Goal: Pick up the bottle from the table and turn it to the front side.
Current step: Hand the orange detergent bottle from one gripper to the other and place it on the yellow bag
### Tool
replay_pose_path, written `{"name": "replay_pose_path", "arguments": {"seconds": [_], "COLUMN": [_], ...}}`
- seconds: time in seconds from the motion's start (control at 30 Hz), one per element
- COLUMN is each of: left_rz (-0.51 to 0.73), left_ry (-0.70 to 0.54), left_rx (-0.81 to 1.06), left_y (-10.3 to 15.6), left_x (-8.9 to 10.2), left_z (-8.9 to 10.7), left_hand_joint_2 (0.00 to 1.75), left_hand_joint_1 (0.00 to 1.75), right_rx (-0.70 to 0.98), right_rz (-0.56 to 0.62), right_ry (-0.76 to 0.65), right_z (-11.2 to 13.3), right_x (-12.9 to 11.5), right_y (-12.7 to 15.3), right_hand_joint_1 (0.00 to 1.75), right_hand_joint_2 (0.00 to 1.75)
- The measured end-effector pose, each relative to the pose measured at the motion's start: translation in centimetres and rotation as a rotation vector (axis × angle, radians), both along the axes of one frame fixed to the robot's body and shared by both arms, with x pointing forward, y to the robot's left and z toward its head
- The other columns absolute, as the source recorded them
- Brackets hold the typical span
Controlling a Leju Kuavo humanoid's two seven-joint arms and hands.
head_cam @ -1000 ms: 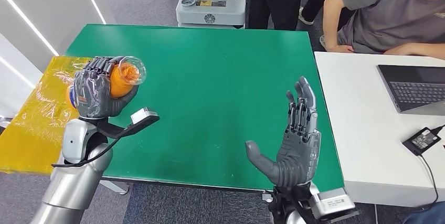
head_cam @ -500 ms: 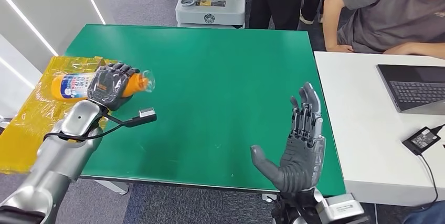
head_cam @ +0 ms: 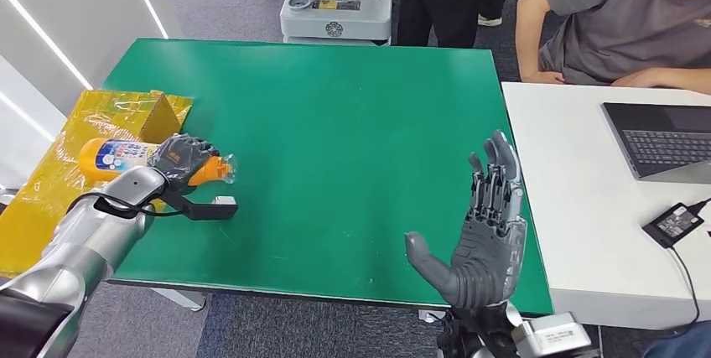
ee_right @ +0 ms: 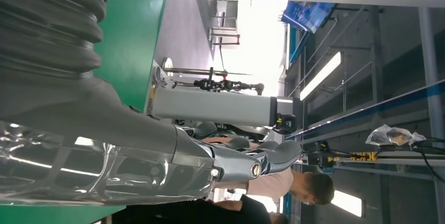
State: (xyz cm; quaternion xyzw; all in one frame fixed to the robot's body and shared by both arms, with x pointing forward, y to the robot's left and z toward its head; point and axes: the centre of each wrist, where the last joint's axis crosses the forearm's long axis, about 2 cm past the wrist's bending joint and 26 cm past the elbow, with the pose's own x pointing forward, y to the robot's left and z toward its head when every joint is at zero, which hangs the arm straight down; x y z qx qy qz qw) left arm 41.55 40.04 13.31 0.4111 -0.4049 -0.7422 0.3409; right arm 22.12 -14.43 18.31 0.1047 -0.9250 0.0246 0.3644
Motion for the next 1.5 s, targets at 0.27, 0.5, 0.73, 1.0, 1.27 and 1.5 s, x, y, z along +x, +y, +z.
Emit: {"name": "replay_pose_path", "arguments": {"seconds": [0.27, 0.5, 0.73, 1.0, 1.27, 1.5], "left_rz": [0.006, 0.009, -0.008, -0.021, -0.028, -0.03], "left_ry": [0.044, 0.089, 0.123, 0.135, 0.124, 0.129], "left_rx": [0.055, 0.1, 0.073, 0.045, 0.016, 0.005], "left_y": [0.8, 1.3, 1.0, 0.5, 0.1, -0.5], "left_x": [-0.3, -0.8, -1.3, -1.8, -2.2, -2.4], "left_z": [-0.5, -1.2, -2.0, -2.9, -3.6, -3.9], "left_hand_joint_2": [1.75, 1.75, 1.75, 1.75, 1.75, 1.75], "left_hand_joint_1": [1.75, 1.75, 1.75, 1.75, 1.48, 0.0], "right_rx": [0.002, 0.002, 0.002, 0.009, 0.008, 0.002], "right_rz": [-0.001, -0.001, -0.002, -0.006, -0.002, 0.001], "right_ry": [0.001, 0.006, 0.005, -0.004, -0.003, -0.012], "right_z": [0.1, 0.2, 0.3, 0.6, 1.2, 1.6], "right_x": [0.0, 0.0, 0.1, 0.4, 0.7, 0.9], "right_y": [0.0, 0.0, 0.1, 0.1, 0.2, 0.3], "right_hand_joint_1": [0.0, 0.0, 0.0, 0.0, 0.0, 0.0], "right_hand_joint_2": [1.75, 1.75, 1.75, 1.75, 1.75, 1.75]}}
